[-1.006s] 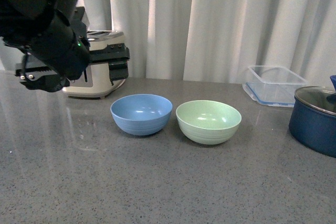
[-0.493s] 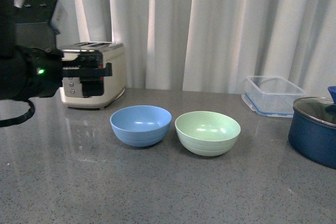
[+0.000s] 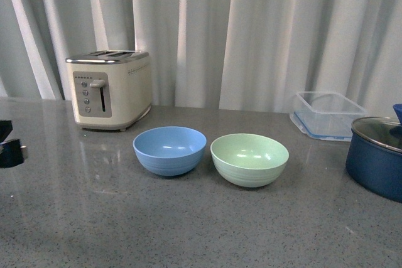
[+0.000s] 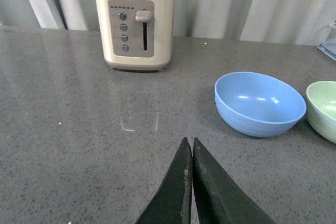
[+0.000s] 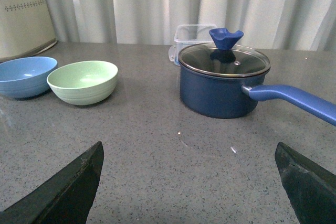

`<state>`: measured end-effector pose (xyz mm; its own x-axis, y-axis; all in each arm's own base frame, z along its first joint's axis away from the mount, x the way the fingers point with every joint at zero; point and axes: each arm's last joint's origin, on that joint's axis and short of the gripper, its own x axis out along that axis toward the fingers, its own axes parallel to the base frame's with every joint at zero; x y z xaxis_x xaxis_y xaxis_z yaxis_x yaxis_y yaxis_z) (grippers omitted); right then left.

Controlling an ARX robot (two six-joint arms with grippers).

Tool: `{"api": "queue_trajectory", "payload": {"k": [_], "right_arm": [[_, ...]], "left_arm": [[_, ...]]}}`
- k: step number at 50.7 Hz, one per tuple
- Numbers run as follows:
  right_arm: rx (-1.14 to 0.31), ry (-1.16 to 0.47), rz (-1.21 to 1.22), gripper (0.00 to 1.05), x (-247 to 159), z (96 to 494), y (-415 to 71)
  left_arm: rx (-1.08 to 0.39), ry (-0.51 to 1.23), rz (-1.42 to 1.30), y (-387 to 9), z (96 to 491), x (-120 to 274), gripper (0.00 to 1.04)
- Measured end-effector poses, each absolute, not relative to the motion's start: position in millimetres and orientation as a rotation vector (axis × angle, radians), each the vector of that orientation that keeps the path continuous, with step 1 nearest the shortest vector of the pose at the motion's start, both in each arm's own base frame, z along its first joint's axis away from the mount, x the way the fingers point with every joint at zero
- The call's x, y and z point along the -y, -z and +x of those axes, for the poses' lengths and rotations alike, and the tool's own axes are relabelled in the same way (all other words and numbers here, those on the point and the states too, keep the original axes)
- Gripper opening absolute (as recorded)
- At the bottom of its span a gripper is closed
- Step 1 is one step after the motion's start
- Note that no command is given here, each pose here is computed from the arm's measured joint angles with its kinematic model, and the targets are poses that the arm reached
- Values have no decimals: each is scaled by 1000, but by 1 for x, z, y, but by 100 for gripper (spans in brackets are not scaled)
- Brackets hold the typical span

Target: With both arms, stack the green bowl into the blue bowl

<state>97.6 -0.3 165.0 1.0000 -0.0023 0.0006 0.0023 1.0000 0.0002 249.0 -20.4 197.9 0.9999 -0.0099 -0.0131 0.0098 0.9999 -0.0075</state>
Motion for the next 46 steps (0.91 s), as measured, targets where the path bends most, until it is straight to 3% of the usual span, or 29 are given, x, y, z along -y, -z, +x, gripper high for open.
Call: {"api": "queue_trajectory", "payload": {"k": [10,46], "right_arm": [[1,2,0,95,0,98,-165],[1,2,0,95,0,98,-165]], "left_arm": [[-9,19,-7,-185,209,7,4],[-13,0,-7,-163,149,0,4]]}}
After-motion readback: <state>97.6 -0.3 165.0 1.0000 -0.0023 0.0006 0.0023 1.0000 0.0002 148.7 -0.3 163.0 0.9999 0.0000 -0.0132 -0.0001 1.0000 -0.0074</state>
